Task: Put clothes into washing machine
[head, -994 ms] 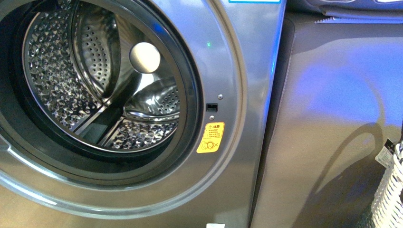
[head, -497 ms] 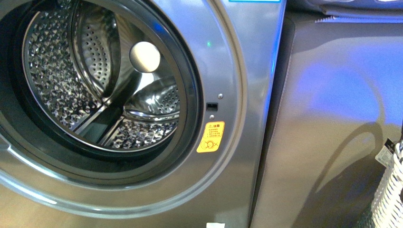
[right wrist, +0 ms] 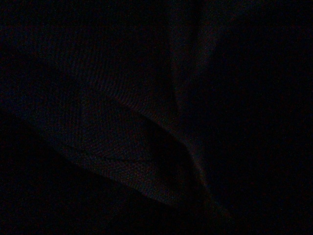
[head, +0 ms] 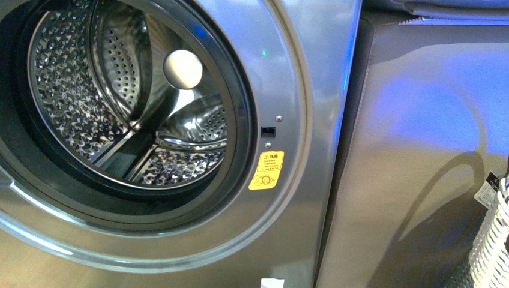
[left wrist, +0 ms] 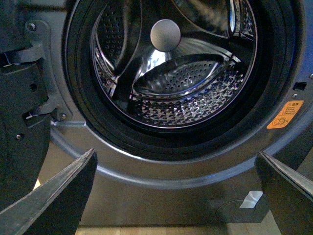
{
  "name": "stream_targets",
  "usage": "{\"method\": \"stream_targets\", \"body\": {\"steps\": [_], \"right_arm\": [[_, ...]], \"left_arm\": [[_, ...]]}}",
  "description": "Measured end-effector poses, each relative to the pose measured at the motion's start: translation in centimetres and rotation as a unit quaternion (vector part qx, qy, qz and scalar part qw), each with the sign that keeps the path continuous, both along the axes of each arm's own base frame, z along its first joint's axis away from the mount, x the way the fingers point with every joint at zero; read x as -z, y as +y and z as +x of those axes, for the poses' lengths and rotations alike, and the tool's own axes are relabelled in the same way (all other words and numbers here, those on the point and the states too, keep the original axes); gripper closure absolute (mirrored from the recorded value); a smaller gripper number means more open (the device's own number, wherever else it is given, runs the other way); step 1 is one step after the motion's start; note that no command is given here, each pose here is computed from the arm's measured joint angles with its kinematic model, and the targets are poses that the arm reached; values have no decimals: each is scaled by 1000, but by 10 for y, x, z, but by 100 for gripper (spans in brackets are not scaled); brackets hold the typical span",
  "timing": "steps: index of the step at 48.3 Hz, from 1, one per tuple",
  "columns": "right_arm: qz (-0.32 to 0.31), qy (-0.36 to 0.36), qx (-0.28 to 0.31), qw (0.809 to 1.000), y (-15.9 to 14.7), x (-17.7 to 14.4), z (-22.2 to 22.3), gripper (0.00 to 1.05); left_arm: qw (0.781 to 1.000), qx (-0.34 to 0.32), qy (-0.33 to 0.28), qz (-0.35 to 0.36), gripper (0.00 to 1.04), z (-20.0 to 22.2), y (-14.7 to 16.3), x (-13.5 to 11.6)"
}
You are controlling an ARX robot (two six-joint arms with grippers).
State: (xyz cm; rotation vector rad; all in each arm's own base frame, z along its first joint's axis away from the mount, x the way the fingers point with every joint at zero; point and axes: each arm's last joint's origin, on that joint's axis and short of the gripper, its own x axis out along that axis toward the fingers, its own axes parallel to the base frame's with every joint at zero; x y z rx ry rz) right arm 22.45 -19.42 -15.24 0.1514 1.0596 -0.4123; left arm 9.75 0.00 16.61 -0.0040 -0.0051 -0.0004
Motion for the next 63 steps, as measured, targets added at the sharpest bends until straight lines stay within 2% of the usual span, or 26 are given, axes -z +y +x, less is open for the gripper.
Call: {"method": "stream_targets", "body": {"steps": [7,13,20,33,38,45,59,63], "right_arm": [[-24,-27,10,999,-7,-28,8,101],[-48,-62,10,997,-11,-61,15,101],[-39,-111,3,993,-3,-102,17,101],[-35,-236,-14,971,18,-206,16,101],[-52,-294,-25,954,25,-256,13,101],[-72,-383,-45,920,39,-339,4,101],[-109,-492,-104,858,65,-472,-4,101],[-126,-523,-123,834,76,-523,-5,101]], "left_arm": [[1000,0,0,0,7,0,0,0],[1000,0,0,0,7,0,0,0],[1000,0,0,0,7,0,0,0],[1000,0,0,0,7,0,0,0],[1000,0,0,0,7,0,0,0],[1000,0,0,0,7,0,0,0],[1000,0,0,0,7,0,0,0],[1000,0,0,0,7,0,0,0]]}}
